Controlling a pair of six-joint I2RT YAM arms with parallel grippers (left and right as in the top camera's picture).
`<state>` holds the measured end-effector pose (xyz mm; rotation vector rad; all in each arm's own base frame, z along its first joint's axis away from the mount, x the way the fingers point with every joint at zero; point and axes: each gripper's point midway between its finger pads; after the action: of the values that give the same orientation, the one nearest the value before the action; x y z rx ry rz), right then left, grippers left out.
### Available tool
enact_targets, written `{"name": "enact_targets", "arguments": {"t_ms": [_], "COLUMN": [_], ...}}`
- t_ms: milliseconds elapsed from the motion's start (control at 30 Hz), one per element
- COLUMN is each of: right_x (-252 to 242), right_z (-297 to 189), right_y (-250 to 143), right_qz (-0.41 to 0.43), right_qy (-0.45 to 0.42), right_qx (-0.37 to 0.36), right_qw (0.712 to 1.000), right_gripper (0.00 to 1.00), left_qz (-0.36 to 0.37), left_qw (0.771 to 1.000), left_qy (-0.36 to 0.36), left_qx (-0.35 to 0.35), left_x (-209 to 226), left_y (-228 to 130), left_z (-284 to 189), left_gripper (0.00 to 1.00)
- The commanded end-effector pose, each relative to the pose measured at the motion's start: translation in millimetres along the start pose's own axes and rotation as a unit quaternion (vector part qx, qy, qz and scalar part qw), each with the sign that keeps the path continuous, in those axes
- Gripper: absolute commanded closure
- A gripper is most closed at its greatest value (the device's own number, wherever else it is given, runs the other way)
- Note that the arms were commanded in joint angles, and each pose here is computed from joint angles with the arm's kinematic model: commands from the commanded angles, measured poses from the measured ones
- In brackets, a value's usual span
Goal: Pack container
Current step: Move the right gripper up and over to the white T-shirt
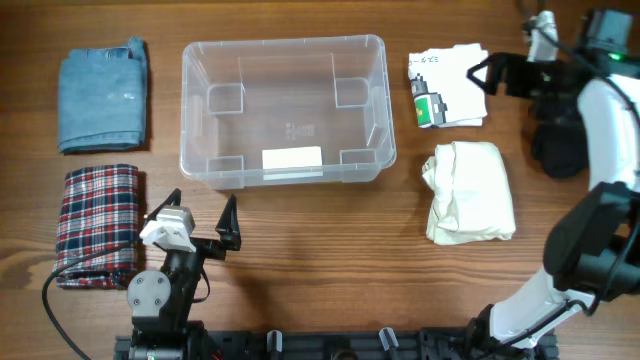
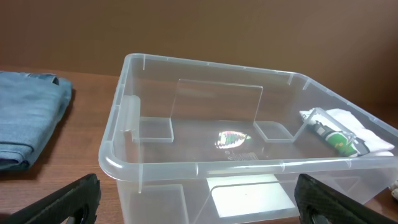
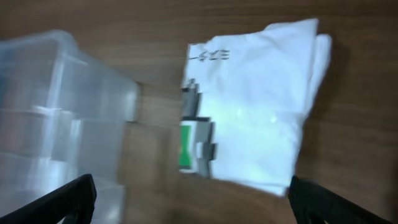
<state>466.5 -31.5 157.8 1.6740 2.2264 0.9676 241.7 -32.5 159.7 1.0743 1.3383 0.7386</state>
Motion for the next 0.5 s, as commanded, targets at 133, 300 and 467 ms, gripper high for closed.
{"name": "enact_targets", "arguments": {"t_ms": [133,300,467], "right_x": [-40,-46,-49], "right_z": [6,37,63], "right_y": [9,-8,-28], "right_qz": [-0.05,-0.018,0.005], "right_qy": [-0.126,-0.097,-0.077], "right_qx": [0.022,0.041,0.066], "right_qw": [0.99,0.994,0.995], "right_gripper": [0.0,0.0,0.0], "left_qz": [-0.003,-0.003,-0.003], "left_qw": [1.0,1.0,1.0], "left_qy": [0.007,0.007,0.007], "left_qx": [-0.003,-0.003,-0.003], "left_x": [3,3,3], "left_y": [0,0,0], "left_z": [0,0,0], "left_gripper": [0.0,0.0,0.0]}}
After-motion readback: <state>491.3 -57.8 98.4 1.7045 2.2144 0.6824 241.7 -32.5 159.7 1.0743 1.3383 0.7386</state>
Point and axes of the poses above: each gripper's point midway between its finger pads, its own z axis out along the fingers, its own x axis along the line the jaws close on, y = z × x, and after that the axes turned 12 degrees about -z, right-handed
